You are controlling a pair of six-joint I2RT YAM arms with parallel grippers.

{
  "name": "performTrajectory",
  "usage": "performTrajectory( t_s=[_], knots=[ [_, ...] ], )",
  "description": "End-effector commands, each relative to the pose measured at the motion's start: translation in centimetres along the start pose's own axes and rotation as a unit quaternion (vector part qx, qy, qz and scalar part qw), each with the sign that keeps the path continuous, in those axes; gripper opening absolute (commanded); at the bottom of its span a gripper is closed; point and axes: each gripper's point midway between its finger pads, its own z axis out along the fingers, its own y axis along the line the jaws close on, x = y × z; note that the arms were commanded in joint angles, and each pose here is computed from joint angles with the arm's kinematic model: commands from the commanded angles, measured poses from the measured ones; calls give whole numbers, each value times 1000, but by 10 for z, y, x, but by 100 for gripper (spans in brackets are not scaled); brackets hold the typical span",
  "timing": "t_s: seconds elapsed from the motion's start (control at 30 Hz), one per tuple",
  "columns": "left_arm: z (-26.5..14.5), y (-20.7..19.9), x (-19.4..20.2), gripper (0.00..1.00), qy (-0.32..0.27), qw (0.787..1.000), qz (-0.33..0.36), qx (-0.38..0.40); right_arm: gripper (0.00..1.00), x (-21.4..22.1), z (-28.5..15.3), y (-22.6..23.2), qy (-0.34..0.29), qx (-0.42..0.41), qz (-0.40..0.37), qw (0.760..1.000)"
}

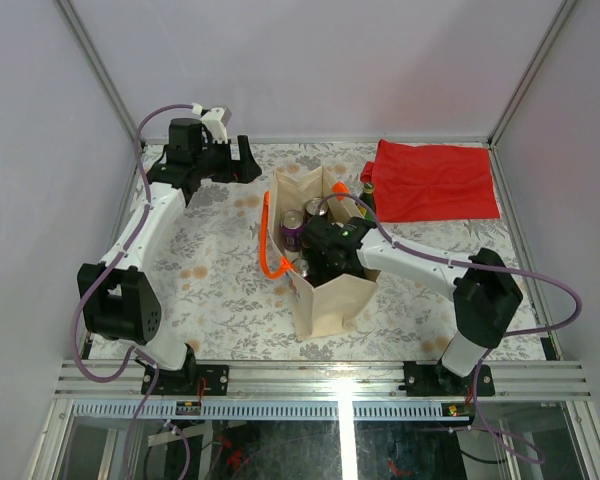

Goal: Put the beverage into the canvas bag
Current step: Place the drink in the canvas bag.

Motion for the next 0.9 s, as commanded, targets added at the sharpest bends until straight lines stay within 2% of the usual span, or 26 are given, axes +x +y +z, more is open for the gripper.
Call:
performTrajectory(
  t_s=[0.0, 0.43, 0.63, 0.87],
  knots=[
    [-7, -5, -13, 89, -26, 999, 15, 11, 71, 0, -31, -26, -20, 41, 3, 999],
    [-7, -6, -12, 89, -26, 999, 18, 15, 83, -5, -37, -19, -30, 25, -16, 999],
    [-7, -7, -13, 89, -26, 999, 19, 17, 84, -10, -41, -17, -42, 24, -17, 999],
    [-6, -6, -12, 89, -25, 999, 20, 17, 84, -38, -72, -14, -122, 10, -16, 992]
  ],
)
